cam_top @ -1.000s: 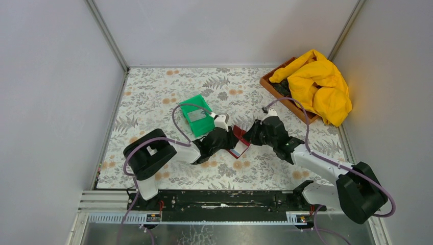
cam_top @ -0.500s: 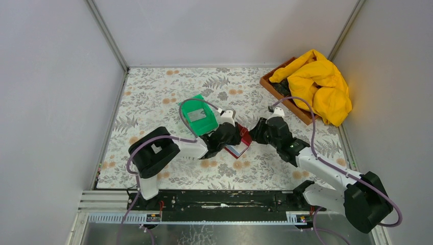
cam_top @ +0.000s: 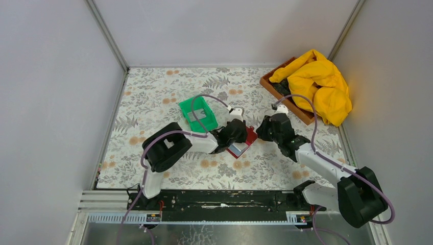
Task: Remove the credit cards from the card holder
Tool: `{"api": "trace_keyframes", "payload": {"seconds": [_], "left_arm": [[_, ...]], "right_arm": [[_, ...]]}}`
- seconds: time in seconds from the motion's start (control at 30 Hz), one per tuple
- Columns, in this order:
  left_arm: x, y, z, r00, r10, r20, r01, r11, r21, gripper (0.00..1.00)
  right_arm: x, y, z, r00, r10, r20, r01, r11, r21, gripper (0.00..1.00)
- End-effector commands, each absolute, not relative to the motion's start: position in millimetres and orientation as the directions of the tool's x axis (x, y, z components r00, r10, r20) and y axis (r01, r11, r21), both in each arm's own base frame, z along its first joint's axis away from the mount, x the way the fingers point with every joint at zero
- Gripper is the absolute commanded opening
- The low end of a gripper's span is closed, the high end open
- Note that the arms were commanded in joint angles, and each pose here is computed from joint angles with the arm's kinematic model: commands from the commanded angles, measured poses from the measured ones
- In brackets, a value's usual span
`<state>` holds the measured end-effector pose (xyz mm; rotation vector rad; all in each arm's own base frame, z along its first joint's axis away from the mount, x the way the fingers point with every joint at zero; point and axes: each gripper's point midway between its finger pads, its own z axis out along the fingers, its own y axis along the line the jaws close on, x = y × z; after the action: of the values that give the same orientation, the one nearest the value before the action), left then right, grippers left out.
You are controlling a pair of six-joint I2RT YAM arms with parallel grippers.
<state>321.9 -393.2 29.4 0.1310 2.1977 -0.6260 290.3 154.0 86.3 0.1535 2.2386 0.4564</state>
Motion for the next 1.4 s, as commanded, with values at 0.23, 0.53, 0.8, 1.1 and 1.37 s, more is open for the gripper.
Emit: {"api": "trace_keyframes", "payload": {"seconds": [0.23,0.53,0.8,1.1,1.37], "left_arm": [[308,-391,-5,-0.701,0.005,-0.713,0.340,0.881,-0.328,0.34],[297,-403,-16,-0.741,0.083,-0.666,0.400,0.851,-0.339,0.33],[295,-402,-19,-0.758,0.109,-0.644,0.398,0.858,-0.324,0.33],[295,-400,-19,-0.763,0.117,-0.636,0.402,0.857,-0.324,0.33],[291,-404,-19,-0.771,0.121,-0.625,0.414,0.841,-0.348,0.32]], "right_arm": [[316,161,69,-0.604,0.212,-0.768,-0.099,0.937,0.336,0.33],[323,173,58,-0.635,0.130,-0.761,-0.168,0.939,0.300,0.41],[336,160,55,-0.658,0.088,-0.748,-0.099,0.974,0.202,0.45],[347,144,52,-0.663,0.033,-0.748,-0.047,0.995,0.086,0.45],[352,136,47,-0.658,0.026,-0.753,-0.011,0.999,0.045,0.44]]}}
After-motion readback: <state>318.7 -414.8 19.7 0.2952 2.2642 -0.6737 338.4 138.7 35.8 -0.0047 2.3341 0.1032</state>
